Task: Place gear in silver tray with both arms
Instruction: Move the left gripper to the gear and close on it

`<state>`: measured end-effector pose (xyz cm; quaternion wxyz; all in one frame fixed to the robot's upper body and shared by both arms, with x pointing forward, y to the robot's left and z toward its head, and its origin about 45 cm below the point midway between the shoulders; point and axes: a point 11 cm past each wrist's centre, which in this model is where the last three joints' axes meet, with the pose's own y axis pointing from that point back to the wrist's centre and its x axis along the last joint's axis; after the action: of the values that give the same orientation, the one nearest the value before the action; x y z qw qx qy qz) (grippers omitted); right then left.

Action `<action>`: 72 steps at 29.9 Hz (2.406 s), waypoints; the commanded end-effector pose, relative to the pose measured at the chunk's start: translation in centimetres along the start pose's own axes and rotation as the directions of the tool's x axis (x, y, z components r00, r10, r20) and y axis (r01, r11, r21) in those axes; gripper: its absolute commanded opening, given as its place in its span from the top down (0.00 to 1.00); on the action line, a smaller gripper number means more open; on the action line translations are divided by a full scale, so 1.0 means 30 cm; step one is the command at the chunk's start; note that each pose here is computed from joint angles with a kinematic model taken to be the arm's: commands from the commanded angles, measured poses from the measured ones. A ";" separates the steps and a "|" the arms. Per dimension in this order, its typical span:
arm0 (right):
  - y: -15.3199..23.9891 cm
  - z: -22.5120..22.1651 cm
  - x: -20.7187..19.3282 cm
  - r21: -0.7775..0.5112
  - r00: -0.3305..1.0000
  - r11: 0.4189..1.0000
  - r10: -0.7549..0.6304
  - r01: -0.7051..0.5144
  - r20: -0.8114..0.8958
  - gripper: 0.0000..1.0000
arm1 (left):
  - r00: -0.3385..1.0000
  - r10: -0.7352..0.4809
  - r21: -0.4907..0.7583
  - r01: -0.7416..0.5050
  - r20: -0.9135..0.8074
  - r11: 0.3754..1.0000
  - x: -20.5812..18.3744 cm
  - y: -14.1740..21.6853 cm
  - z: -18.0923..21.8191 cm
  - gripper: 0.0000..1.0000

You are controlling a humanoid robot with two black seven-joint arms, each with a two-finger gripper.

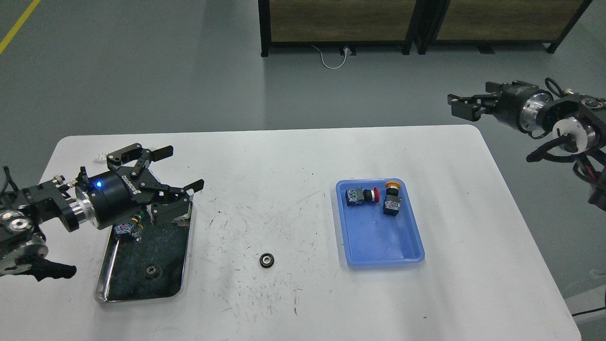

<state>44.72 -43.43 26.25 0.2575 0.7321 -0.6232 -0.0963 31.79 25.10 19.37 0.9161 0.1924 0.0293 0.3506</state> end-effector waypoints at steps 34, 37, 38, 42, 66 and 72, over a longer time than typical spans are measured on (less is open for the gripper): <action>0.030 0.063 0.075 -0.041 0.999 0.998 0.052 -0.052 0.013 0.02 | 0.999 0.038 0.126 -0.034 -0.030 0.991 -0.482 -0.288 -0.459 0.02; 0.028 0.063 0.073 -0.040 0.999 0.998 0.051 -0.050 0.014 0.02 | 0.999 0.045 0.134 -0.042 -0.023 0.990 -0.499 -0.301 -0.468 0.02; 0.027 0.064 0.071 -0.040 0.999 0.998 0.049 -0.049 0.014 0.02 | 0.999 0.046 0.138 -0.043 -0.022 0.990 -0.504 -0.306 -0.473 0.02; 0.028 0.063 0.073 -0.040 0.999 0.998 0.051 -0.050 0.014 0.02 | 0.998 0.060 0.142 -0.056 -0.022 0.988 -0.513 -0.321 -0.476 0.02; 0.031 0.070 0.074 -0.043 0.999 0.998 0.050 -0.049 0.014 0.02 | 0.996 0.074 0.167 -0.065 -0.053 0.984 -0.513 -0.320 -0.487 0.55; 0.032 0.070 0.077 -0.041 0.999 0.998 0.051 -0.051 0.013 0.02 | 0.997 0.060 0.169 -0.052 -0.044 0.984 -0.519 -0.326 -0.483 0.73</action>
<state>43.39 -46.23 25.35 0.2704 0.7101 -0.6410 -0.1080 23.46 13.23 1.02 0.8844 0.2608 0.0763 0.3794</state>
